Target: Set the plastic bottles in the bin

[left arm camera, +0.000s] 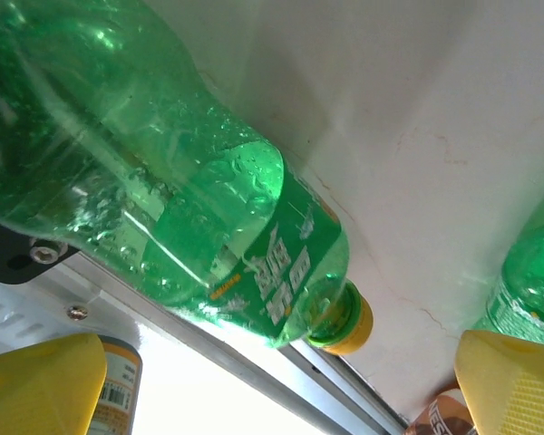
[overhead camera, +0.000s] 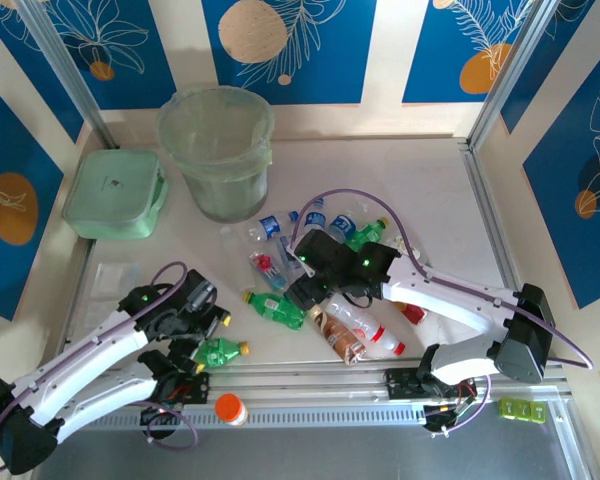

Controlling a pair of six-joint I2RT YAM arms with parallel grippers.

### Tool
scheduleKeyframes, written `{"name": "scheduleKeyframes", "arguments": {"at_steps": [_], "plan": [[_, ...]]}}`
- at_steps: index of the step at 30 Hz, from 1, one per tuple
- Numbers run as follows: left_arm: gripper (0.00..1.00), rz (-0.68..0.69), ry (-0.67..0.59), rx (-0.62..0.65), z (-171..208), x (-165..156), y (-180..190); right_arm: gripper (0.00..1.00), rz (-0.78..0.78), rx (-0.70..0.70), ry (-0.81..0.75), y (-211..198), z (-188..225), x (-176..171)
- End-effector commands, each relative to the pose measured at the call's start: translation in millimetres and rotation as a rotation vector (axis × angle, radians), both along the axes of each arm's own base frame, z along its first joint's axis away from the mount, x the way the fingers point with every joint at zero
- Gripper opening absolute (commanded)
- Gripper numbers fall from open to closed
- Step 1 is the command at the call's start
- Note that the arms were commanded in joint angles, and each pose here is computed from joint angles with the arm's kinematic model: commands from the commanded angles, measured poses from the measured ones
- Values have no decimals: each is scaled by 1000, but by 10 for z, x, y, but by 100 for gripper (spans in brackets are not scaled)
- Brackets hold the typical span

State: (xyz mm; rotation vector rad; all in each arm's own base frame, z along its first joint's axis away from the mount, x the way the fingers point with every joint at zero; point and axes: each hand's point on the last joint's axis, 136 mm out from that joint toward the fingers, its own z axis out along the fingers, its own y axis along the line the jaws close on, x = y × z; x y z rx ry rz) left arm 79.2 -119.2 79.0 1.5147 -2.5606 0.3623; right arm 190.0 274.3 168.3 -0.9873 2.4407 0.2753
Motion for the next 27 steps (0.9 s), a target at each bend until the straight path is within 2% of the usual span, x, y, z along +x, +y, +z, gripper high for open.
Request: {"name": "scheduleKeyframes", "arguments": {"at_steps": [1, 8, 17, 27], "plan": [[99, 49, 191, 97, -211, -371, 205, 81, -26, 23, -32, -70, 77, 35], [95, 73, 197, 154, -330, -355, 273, 81, -48, -1, -46, -170, 46, 51], [80, 85, 162, 229, -409, -163, 383, 81, -62, 23, -88, -219, 162, 91], [65, 36, 141, 244, -565, 47, 399, 81, -66, 34, -103, -270, 241, 95]]}}
